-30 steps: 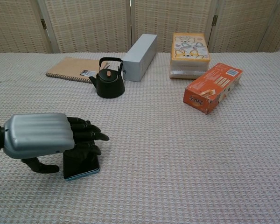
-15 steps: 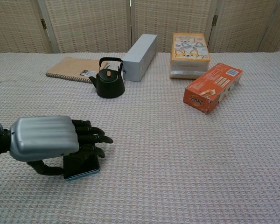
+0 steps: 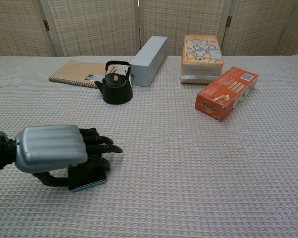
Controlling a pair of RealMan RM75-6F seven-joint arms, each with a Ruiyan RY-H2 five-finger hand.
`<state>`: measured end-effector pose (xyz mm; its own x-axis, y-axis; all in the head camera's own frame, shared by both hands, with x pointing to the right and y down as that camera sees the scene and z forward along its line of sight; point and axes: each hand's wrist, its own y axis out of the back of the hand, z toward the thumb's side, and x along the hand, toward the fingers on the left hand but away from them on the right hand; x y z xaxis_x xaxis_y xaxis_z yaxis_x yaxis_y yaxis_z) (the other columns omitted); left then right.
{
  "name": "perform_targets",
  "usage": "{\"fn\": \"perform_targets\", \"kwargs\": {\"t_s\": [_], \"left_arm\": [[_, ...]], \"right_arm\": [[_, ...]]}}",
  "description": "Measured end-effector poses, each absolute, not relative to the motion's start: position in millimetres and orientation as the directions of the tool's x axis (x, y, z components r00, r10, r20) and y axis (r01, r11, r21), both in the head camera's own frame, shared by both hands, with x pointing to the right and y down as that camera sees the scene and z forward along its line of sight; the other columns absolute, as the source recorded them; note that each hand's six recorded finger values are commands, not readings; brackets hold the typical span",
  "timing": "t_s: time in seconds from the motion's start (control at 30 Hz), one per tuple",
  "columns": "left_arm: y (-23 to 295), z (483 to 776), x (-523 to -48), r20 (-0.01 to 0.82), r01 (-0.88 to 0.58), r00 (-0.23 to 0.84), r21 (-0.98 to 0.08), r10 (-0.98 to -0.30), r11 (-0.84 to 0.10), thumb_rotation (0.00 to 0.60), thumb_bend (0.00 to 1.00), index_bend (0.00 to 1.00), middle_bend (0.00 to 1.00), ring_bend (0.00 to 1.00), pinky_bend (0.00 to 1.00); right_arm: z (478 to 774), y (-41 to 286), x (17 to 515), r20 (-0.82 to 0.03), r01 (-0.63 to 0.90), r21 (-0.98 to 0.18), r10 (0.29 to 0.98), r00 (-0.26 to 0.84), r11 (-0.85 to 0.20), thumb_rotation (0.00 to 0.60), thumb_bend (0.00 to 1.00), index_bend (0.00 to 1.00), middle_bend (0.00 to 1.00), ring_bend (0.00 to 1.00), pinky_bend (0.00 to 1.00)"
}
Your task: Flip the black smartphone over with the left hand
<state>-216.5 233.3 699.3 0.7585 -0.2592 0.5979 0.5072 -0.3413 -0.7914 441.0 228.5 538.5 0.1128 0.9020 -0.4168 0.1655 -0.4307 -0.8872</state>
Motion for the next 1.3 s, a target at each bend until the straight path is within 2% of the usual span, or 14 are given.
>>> {"fn": "perform_targets", "kwargs": {"t_s": [0.23, 0.43, 0.63, 0.77, 0.97, 1.3], "left_arm": [[232.5, 697.3, -215.2, 0.571, 0.446, 0.773, -0.798, -0.274, -0.405, 0.600, 0.34, 0.44, 0.02, 0.04, 0.18], [229.6, 694.4, -214.4, 0.558, 0.380, 0.778, -0.783, -0.287, -0.493, 0.600, 0.34, 0.45, 0.02, 0.04, 0.18], [223.6, 685.1, -213.2, 0.542, 0.262, 0.782, -0.734, -0.307, -0.627, 0.600, 0.34, 0.45, 0.02, 0.04, 0.18], [216.0, 678.0, -213.0, 0.533, 0.145, 0.780, -0.662, -0.327, -0.735, 0.600, 0.34, 0.45, 0.03, 0.04, 0.18], [202.2, 672.0, -215.8, 0.527, -0.034, 0.771, -0.527, -0.358, -0.849, 0.600, 0.34, 0.45, 0.04, 0.04, 0.18], [182.3, 668.8, -224.1, 0.511, -0.262, 0.757, -0.332, -0.406, -0.906, 0.600, 0.34, 0.44, 0.04, 0.04, 0.18]], "right_arm": [[538.3, 229.1, 442.1, -0.416, 0.168, -0.887, 0.903, 0.111, -0.430, 0.600, 0.30, 0.19, 0.23, 0.12, 0.18], [538.1, 229.4, 444.1, -0.414, 0.171, -0.888, 0.904, 0.107, -0.426, 0.600, 0.30, 0.19, 0.23, 0.12, 0.18], [537.5, 228.8, 445.3, -0.406, 0.178, -0.890, 0.908, 0.109, -0.419, 0.600, 0.30, 0.19, 0.23, 0.12, 0.18], [537.4, 229.1, 445.9, -0.402, 0.181, -0.891, 0.909, 0.110, -0.416, 0.600, 0.30, 0.19, 0.23, 0.12, 0.18], [536.4, 230.9, 449.2, -0.395, 0.186, -0.894, 0.913, 0.101, -0.407, 0.600, 0.30, 0.19, 0.23, 0.12, 0.18], [536.0, 230.8, 449.9, -0.390, 0.182, -0.897, 0.915, 0.101, -0.402, 0.600, 0.30, 0.19, 0.23, 0.12, 0.18]]}}
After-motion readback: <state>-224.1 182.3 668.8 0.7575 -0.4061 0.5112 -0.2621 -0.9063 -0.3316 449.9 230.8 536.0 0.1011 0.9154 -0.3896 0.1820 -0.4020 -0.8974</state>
